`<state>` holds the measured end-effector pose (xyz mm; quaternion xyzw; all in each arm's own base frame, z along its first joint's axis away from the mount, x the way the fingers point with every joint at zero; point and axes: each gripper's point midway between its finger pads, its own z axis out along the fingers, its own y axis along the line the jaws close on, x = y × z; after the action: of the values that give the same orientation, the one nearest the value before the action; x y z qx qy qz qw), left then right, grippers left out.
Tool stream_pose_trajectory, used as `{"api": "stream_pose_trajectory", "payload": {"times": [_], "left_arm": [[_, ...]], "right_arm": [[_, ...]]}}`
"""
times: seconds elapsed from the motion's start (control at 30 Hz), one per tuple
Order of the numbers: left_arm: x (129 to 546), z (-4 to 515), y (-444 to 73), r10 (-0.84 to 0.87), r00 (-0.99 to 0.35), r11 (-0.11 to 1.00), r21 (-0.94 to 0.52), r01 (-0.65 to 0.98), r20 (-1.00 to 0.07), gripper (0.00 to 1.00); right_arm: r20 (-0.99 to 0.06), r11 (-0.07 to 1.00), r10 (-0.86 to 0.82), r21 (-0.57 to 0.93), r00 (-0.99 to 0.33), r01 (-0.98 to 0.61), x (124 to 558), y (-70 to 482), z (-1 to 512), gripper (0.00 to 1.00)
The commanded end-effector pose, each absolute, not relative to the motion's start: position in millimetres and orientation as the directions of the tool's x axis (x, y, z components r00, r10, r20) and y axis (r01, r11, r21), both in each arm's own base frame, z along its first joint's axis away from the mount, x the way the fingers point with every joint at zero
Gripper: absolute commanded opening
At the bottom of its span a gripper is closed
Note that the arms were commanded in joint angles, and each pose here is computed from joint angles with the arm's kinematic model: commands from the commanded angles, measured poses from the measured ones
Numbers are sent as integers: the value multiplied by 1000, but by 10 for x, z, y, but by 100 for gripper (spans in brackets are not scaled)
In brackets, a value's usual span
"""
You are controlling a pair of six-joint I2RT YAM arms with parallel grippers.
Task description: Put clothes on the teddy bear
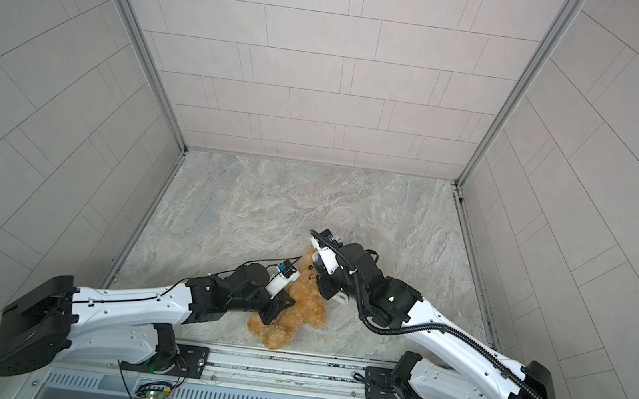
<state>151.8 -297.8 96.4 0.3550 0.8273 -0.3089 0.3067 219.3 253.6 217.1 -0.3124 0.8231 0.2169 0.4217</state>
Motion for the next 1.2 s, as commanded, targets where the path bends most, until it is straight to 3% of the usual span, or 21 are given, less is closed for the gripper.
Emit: {"api": "stream_pose_trajectory", "payload": {"times": [0.0,0.3,0.5,0.8,1.17], "left_arm": [[1511,1325,-3138,314,-460,471,-285,835,-831,0],[1426,1518,-3134,231,-374,393,-266,880,-898,0],[1544,1626,-3100,151,-329,435,-236,869,-932,0],[1636,1829,-3111,67,-249,451,-193,871,-966,0],[1766,1882,-3093,14,-250,507,-208,837,-968,0]], "right_arm": [[-803,696,-389,64,-452,-715,2130,2518,2159,0],[-767,645,-485,9,-420,-764,2034,2623,2312,3],[-762,633,-519,-39,-387,-773,1986,2704,2492,15],[-793,658,-490,-64,-362,-750,1981,2732,2796,23],[-833,635,-462,-70,-306,-769,1843,2856,3186,35]]}}
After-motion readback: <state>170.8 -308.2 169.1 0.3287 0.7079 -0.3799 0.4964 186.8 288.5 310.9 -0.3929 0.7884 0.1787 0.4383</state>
